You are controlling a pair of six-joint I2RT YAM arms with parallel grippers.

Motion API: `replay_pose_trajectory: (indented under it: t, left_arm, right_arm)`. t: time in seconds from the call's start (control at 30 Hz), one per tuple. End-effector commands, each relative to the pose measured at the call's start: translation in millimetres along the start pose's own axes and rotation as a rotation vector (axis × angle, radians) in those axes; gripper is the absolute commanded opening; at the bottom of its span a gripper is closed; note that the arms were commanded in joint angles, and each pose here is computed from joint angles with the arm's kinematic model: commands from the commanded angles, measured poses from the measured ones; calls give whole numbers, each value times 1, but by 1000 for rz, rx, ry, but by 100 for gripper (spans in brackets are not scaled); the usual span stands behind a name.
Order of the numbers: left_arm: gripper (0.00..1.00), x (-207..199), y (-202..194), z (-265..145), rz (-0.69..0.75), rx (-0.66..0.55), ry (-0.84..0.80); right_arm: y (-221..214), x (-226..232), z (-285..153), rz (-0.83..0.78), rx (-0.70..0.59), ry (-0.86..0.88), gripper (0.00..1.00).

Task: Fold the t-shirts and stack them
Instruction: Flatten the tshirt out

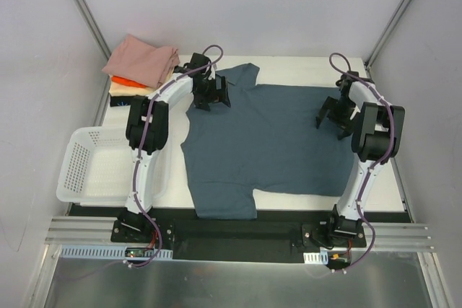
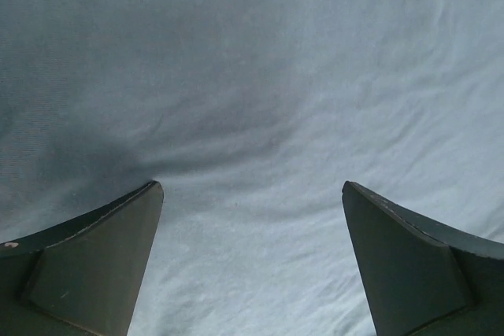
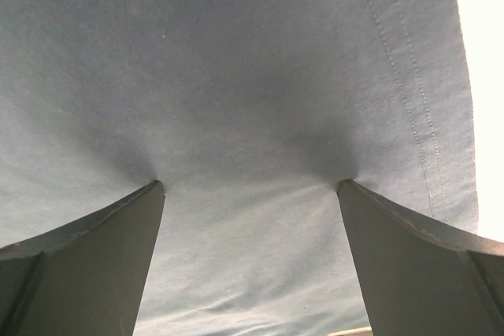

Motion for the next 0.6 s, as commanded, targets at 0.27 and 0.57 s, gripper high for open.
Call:
replay_pose_trajectory:
  t: [0.27, 0.57]
  left_arm:
    - [99, 30, 54, 20, -88, -63, -36]
    - [99, 11, 98, -24, -28, -221, -74]
  right_arm:
    - [61, 32, -1, -5, -16, 103, 96]
    - [72, 44, -28, 4, -62, 236, 96]
Point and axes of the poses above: each gripper's point midway between its finger pads, its own z axis out along the fingers, its own x axis along the line the jaws close on, y = z × x, the point moved 7 cm from there along -z, back along the fingers, and after that the axes turned 12 degrees about z, right-handed, at the moved point
